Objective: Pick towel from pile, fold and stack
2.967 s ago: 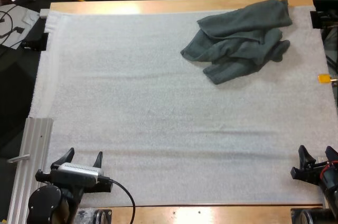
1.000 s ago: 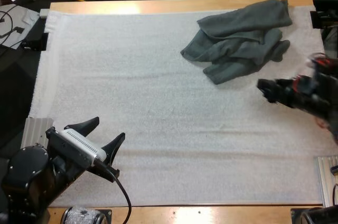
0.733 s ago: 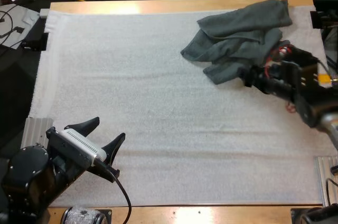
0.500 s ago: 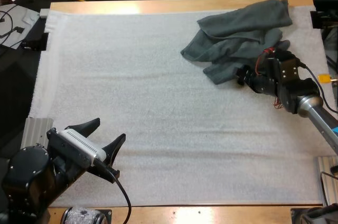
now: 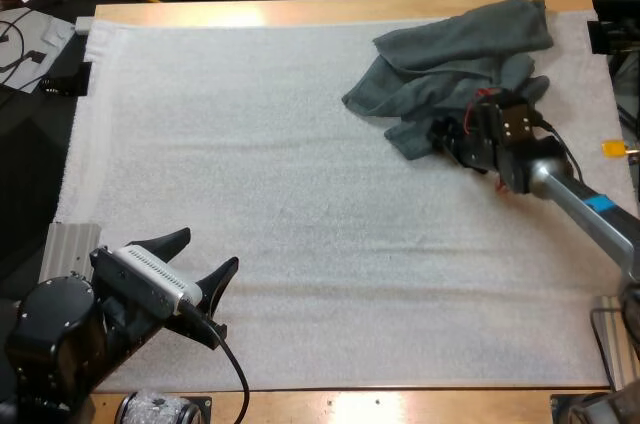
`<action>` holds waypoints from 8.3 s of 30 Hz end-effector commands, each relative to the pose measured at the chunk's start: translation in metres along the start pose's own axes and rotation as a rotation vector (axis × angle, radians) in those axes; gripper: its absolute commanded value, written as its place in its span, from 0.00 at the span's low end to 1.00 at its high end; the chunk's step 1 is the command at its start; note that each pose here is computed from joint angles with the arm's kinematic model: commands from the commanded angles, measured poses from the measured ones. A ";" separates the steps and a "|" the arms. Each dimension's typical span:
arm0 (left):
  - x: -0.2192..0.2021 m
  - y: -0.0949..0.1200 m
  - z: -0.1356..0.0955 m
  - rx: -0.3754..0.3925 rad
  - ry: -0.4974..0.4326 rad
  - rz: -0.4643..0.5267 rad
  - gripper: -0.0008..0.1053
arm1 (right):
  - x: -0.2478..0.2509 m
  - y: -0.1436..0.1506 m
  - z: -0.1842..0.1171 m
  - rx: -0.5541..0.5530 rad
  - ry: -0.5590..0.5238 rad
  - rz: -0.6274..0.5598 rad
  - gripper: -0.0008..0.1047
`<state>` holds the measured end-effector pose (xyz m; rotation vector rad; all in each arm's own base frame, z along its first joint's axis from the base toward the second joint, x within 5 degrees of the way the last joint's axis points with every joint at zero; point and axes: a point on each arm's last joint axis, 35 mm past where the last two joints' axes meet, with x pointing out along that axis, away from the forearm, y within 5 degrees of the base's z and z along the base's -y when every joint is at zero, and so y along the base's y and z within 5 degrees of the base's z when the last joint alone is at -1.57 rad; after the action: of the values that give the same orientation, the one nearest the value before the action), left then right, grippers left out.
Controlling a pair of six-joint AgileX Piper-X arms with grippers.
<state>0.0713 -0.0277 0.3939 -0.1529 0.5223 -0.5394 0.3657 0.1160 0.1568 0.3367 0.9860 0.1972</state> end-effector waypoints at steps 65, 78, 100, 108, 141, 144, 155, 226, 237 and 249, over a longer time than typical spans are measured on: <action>-0.002 -0.003 -0.001 -0.022 0.021 -0.067 0.59 | -0.288 0.100 -0.033 -0.460 -0.039 0.356 0.01; -0.001 -0.003 -0.002 -0.027 0.033 -0.075 0.59 | -0.211 0.149 -0.075 -0.554 0.137 0.226 0.01; 0.000 -0.003 -0.001 -0.032 0.036 -0.076 0.59 | -0.086 0.167 -0.035 -0.472 0.055 0.261 0.72; -0.001 -0.003 -0.002 -0.028 0.037 -0.075 0.59 | -0.105 0.158 -0.036 -0.568 0.098 0.158 0.55; -0.003 -0.003 -0.014 -0.072 0.135 -0.059 0.59 | -0.125 0.132 -0.132 -0.670 0.493 0.031 0.49; -0.003 -0.002 -0.016 -0.081 0.155 -0.057 0.59 | -0.112 0.124 -0.149 -0.594 0.492 0.035 0.49; -0.004 -0.002 -0.021 -0.101 0.201 -0.051 0.59 | -0.066 0.113 -0.171 -0.404 0.497 0.022 0.50; -0.003 -0.003 -0.025 -0.120 0.232 -0.084 0.59 | -0.250 0.183 -0.068 -0.754 0.029 0.043 0.01; -0.004 -0.003 -0.026 -0.120 0.233 -0.085 0.59 | -0.189 0.169 -0.079 -0.744 0.102 -0.044 0.01; -0.004 -0.003 -0.026 -0.124 0.237 -0.084 0.59 | -0.100 0.163 -0.036 -0.504 0.084 0.152 0.01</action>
<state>0.0546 -0.0277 0.3731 -0.2240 0.7821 -0.6027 0.2653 0.2386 0.2761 -0.1567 0.9942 0.5415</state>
